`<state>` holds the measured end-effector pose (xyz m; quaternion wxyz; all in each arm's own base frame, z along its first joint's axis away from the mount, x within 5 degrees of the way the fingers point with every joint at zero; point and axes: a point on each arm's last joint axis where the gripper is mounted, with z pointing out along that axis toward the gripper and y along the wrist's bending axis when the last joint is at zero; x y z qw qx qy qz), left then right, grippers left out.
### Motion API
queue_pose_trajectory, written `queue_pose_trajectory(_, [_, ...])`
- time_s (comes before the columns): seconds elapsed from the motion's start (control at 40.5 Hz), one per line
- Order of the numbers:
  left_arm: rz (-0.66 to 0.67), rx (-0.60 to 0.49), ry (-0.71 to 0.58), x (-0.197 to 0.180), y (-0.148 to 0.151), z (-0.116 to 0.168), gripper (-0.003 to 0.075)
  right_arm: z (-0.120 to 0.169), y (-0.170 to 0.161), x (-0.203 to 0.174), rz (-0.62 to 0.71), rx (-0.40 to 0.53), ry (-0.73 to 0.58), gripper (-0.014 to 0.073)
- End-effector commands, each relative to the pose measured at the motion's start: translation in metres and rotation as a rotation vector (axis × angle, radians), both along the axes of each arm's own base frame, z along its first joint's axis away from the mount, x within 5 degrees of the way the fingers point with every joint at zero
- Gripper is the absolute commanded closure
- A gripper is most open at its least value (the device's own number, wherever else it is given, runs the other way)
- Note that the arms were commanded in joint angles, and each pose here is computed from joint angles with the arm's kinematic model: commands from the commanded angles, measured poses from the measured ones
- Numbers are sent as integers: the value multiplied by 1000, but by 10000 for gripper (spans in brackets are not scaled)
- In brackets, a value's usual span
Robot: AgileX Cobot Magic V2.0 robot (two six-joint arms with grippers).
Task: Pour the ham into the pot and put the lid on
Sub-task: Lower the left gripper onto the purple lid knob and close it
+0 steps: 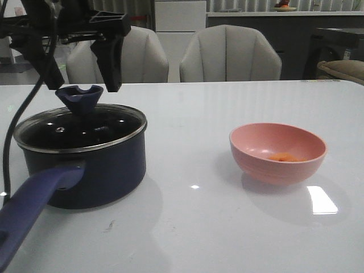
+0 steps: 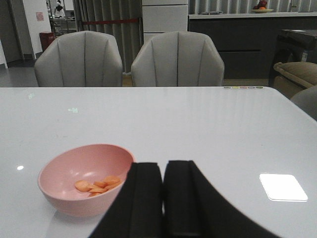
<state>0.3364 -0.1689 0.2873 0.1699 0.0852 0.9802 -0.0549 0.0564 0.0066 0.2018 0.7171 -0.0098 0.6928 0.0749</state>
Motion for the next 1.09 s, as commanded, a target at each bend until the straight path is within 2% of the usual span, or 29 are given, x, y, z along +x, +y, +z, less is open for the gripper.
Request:
queue_pose_trajectory(0.0, [11,-41,-76,-2,-1,23,129,11,0,-3,-2,0,-116,438])
queue_pose_trajectory(0.445, [12,-21,-39,6,-5,6,143,11,0,-3,-2,0,-116,438])
queue_pose_trajectory(0.519, [12,-23,-41,6,-5,6,193,11,0,-3,-2,0,-116,438])
queue_pose_trajectory(0.692, [12,-23,-42,6,-5,6,386,11,0,-3,-2,0,-116,438])
queue_pose_trajectory(0.766, [12,-23,-42,6,-5,6,431,11,0,-3,-2,0,-116,438])
queue_pose_trajectory(1.063, [6,-7,-98,1,2,23,443,11,0,-3,-2,0,-116,438])
